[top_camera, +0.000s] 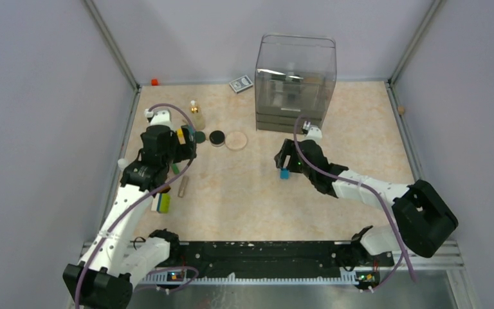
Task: Organize the makeup
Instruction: Move the makeup to the center of the board.
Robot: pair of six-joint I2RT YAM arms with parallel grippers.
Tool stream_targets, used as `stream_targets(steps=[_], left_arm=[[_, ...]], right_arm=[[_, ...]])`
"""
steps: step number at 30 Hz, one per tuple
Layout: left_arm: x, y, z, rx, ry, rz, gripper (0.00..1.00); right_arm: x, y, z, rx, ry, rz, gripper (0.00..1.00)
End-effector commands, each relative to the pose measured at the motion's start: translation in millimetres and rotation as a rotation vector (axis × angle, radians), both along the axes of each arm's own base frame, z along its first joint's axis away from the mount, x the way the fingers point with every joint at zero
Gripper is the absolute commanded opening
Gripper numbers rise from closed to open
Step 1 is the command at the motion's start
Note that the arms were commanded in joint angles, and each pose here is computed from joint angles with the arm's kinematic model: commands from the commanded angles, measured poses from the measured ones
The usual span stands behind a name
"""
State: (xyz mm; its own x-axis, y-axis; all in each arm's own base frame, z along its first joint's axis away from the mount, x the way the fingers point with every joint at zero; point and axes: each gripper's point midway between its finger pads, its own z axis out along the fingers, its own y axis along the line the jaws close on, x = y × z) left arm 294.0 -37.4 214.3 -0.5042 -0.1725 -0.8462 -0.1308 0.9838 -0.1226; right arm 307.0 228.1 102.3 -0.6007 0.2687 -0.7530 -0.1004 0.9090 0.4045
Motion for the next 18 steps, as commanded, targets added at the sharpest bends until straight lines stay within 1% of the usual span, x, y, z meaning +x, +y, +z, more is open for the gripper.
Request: stream_targets(steps=[1, 4, 7, 8, 11, 14, 18], left_arm=[[8.5, -2.9, 14.0, 0.043, -0.056, -0.058, 0.99], [3.3, -3.4, 1.4, 0.047, -0.051, -0.074, 0.99], [-1.3, -4.5, -17.7, 0.039, -0.040, -0.081, 0.99], [-1.6, -6.7, -19.6, 0.037, -0.038, -0.096, 0.99], [0.2, -10.8, -16.4, 0.028, -0.043, -0.115, 0.99], [1.0, -12.5, -17.4, 0.026, -0.034, -0.124, 0.99], [-0.2, -11.9, -15.3, 0.026, -0.046, -0.123, 0.99]], right_arm=[[25.7, 4.8, 19.3, 0.113, -0.094, -0.075, 0.76], [27.6, 10.7, 19.7, 0.173, -0.119, -0.058, 0.75], [26.7, 13.5, 14.6, 0.159, -0.109, -0.034, 0.75], [27.9, 12.5, 12.8, 0.140, -0.101, -0.035, 0.75], [33.0, 2.7, -0.3, 0.020, -0.047, -0.062, 0.75], [32.4, -0.4, -17.8, -0.098, 0.028, -0.035, 0.74], [24.9, 1.2, -43.9, -0.170, 0.119, 0.018, 0.76]])
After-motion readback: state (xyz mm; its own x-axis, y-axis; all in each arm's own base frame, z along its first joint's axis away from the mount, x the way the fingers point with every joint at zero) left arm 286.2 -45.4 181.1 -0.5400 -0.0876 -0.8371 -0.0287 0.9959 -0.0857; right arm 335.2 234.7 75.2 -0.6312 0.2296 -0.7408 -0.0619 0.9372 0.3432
